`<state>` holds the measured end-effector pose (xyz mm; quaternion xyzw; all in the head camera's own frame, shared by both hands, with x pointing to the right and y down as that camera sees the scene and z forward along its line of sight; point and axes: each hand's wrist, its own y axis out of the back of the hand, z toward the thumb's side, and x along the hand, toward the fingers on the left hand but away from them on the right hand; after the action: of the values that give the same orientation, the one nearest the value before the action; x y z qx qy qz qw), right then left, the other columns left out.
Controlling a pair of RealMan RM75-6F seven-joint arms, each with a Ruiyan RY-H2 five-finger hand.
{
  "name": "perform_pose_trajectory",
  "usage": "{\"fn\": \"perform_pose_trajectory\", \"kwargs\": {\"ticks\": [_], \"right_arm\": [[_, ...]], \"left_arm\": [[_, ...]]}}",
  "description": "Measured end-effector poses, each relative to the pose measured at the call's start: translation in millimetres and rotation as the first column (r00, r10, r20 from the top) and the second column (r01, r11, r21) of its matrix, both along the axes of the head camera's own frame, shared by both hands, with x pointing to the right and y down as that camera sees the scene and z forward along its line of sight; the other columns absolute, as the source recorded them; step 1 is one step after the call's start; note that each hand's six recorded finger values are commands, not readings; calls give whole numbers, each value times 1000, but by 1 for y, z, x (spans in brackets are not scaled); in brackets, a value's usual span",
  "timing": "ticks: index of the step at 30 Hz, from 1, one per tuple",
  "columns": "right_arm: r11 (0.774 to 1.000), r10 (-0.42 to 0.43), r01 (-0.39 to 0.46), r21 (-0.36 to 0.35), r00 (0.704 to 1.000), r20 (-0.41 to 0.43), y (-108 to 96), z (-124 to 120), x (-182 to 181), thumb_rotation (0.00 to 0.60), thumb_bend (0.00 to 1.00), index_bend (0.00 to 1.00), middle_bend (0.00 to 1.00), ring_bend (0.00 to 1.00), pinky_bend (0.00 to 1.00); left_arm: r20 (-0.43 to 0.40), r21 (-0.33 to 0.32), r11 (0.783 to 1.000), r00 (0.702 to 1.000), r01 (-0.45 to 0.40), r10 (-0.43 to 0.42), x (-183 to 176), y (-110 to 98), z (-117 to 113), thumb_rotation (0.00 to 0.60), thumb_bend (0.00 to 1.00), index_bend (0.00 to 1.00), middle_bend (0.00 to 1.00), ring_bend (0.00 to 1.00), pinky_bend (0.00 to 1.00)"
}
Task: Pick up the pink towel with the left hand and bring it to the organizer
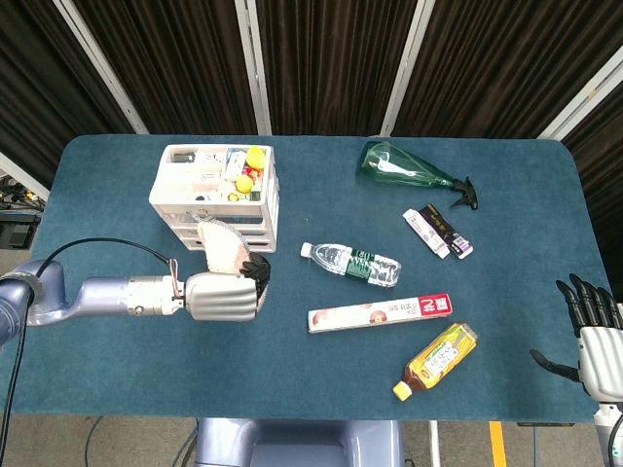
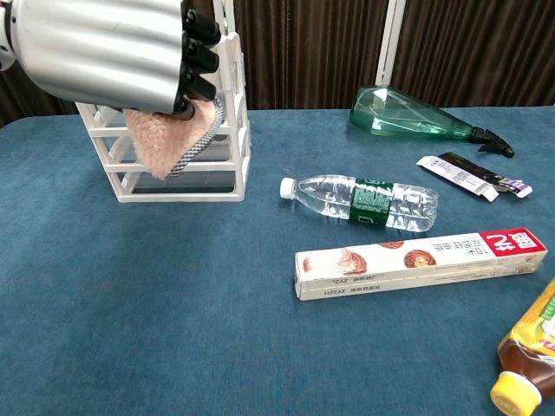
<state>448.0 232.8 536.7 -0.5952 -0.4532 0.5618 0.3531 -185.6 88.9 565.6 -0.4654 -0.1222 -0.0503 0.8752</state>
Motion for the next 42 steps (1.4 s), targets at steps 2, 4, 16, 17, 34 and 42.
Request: {"fn": "perform_pose_trajectory", "kwargs": {"ticks": [2,4,16,17,34,42], "right_arm": [[1000,-1,1,0,1000,-2,0,0,0,600,9,66,0,0,0],[1000,-1,1,-1,1000,-2,0,0,-1,600,10,66,0,0,0],[1000,-1,1,2,1000,-2,0,0,-1,600,10,66,0,0,0],[1000,-1,1,3,1000,-1,0,0,-1,600,10,66,0,0,0],[1000,-2,2,5,1000,-3,-1,-1,-1,600,9,66,0,0,0],[1000,-2,2,5,1000,-1,-1,-1,-1,600,10,66,0,0,0]], "left_arm": [[5,2,1000,1000,-6,6,-3,0,1,600,705,941,701,600,521],[1,-3,1000,1000,-11,11,-4,1,2,600,706,941,701,599,521],[-18,-24,999,999,-43,43,6,11,6,600,706,943,701,599,521],[-18,-24,999,999,-43,43,6,11,6,600,707,944,701,599,520],[-37,-30,999,999,-22,21,17,7,7,600,706,943,701,599,521],[-40,-32,999,999,-18,16,21,7,10,600,706,943,701,599,520]]}}
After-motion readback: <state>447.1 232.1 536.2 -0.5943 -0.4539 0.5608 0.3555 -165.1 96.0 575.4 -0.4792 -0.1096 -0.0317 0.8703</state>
